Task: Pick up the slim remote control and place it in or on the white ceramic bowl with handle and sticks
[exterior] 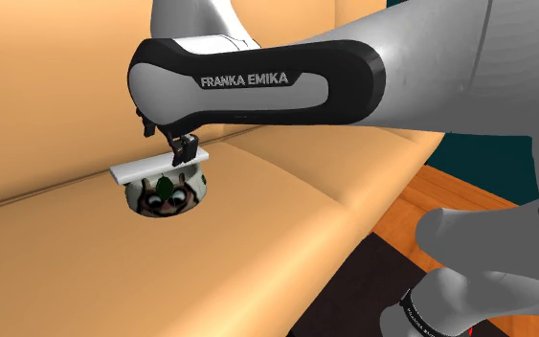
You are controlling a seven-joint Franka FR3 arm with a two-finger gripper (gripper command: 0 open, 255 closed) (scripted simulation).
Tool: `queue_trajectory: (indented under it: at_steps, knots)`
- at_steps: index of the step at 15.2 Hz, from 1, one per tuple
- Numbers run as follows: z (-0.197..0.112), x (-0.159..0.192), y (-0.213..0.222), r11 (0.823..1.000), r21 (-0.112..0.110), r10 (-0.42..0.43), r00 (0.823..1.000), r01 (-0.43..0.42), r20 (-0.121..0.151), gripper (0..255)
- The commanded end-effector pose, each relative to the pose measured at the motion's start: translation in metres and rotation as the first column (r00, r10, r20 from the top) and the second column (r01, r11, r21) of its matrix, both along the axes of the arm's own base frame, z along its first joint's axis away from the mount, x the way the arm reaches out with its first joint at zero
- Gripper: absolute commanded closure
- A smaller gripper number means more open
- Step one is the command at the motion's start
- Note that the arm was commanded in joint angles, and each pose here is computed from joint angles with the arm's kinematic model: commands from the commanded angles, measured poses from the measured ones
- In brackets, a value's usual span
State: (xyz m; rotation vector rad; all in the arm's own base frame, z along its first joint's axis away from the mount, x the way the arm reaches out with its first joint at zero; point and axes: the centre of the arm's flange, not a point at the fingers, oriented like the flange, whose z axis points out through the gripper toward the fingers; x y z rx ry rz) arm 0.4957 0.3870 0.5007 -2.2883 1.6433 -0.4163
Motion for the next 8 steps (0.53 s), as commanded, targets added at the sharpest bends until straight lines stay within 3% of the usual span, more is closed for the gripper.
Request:
queue_trajectory:
  at_steps: [1, 4, 8]
  knots:
    - [0.012, -0.005, -0.001, 1.0, 0.0, 0.0, 1.0, 0.0, 0.0, 0]
    - [0.046, -0.02, -0.003, 1.0, 0.0, 0.0, 1.0, 0.0, 0.0, 0]
    - [0.046, -0.02, -0.003, 1.0, 0.0, 0.0, 1.0, 0.0, 0.0, 0]
